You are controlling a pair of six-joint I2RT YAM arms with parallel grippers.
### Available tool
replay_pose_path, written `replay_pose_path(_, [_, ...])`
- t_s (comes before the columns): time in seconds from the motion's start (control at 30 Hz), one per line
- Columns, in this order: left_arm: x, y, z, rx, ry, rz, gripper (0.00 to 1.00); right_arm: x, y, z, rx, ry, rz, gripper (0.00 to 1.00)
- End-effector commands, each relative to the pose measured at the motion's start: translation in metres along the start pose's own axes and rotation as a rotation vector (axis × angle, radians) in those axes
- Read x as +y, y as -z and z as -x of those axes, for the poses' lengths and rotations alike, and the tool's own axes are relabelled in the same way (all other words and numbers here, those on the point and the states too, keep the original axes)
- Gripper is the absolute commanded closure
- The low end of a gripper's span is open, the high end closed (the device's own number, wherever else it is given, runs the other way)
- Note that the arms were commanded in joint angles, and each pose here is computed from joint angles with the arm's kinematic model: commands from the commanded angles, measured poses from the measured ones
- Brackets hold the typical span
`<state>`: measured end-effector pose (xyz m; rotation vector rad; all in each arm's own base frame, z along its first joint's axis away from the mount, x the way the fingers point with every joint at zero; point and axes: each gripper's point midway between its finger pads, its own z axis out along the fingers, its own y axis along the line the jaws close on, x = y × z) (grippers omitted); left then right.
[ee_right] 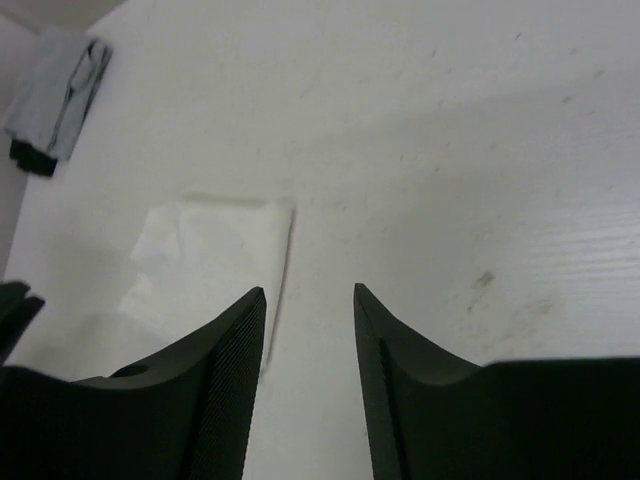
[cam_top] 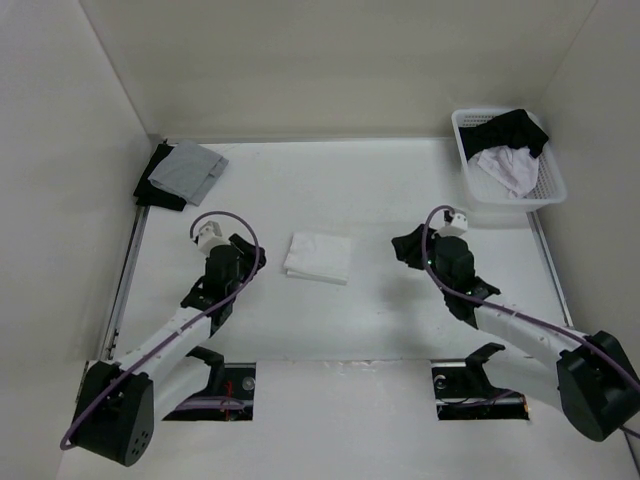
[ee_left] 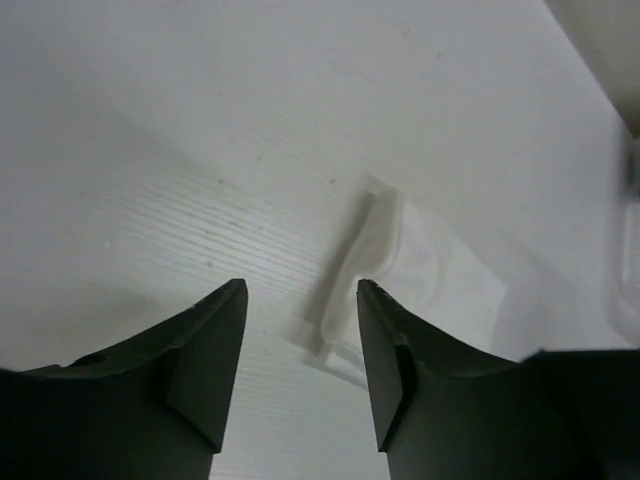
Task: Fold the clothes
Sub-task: Fold the tank top
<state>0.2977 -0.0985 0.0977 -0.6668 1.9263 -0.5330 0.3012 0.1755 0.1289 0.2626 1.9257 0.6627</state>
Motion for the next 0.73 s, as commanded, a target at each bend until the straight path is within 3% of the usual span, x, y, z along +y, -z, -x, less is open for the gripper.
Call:
replay_pose_path(0.0, [0.032,0.000,0.000,0.006,-0.056,0.121,0.52,0.005,-0.002,0.047,-0.159,-0.068,0.014,0.50])
replay_pose_path(0.17, [0.043,-0.004,0.000,0.038,-0.071,0.187,0.48,-0.030,-0.002,0.035,-0.195,-0.092,-0.063,0.46])
replay_pose_path(0.57, [0.016,-0.017,-0.001,0.074,-0.160,0.138,0.53,-0.027,-0.016,0.022,-0.121,-0.058,-0.066,0.44])
replay_pose_path(0.7, [0.013,-0.020,-0.001,0.078,-0.173,0.136,0.45,-0.024,-0.018,0.018,-0.095,-0.060,-0.049,0.44])
